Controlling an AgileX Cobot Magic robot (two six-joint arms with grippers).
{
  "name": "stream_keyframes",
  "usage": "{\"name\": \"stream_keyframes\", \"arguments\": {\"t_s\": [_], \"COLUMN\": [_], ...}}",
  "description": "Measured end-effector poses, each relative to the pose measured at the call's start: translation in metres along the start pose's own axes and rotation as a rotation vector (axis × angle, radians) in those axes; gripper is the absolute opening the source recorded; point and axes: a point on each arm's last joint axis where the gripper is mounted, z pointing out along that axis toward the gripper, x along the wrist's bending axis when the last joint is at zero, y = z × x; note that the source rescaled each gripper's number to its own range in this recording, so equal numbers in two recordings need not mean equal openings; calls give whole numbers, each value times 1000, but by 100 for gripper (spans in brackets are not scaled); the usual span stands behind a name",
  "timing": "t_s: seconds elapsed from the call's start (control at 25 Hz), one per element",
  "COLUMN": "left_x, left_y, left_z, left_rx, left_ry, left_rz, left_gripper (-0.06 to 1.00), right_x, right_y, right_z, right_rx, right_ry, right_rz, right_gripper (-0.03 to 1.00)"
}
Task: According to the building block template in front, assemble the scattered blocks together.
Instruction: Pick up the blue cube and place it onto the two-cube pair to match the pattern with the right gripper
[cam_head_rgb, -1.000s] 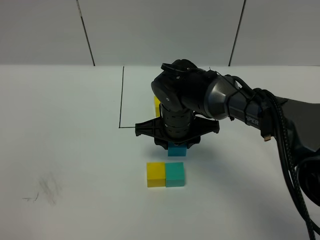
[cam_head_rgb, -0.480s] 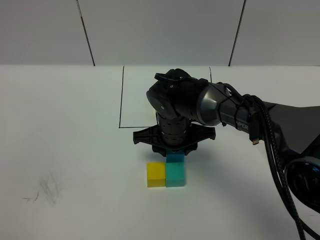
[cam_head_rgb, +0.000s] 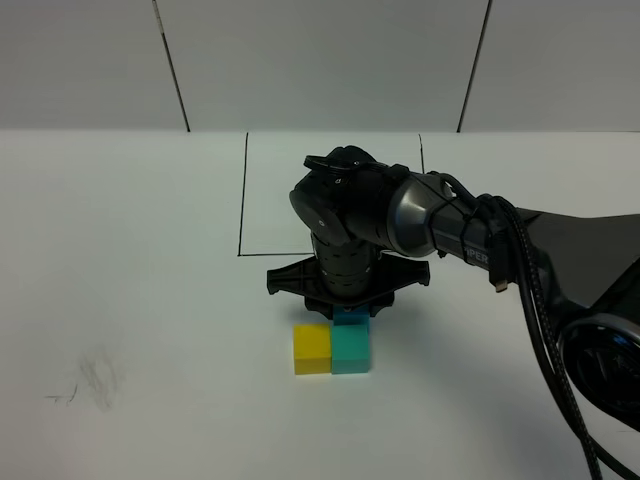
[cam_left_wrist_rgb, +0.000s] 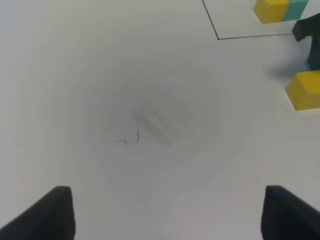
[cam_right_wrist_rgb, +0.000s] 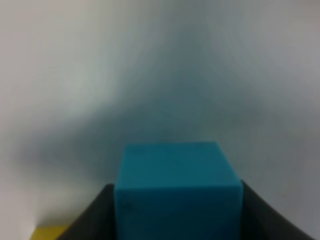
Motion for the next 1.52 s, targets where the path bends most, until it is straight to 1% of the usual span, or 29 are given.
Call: {"name": "stream_keyframes", "arguments": {"t_s": [0.36,0.64,1.52], "left_x": [0,0,0], "left_y": [0,0,0], "left_z": [0,0,0], "left_rx": [0,0,0], "left_ry": [0,0,0], "left_rz": [0,0,0], "left_gripper": [75,75,75], "right_x": [0,1,2], "right_y": [0,-2,-2], "right_z": [2,12,12], "right_rx": [4,21,27], "right_ry": [-4,-20,-15], "right_rz": [5,3,10], "right_gripper": [27,27,28]}}
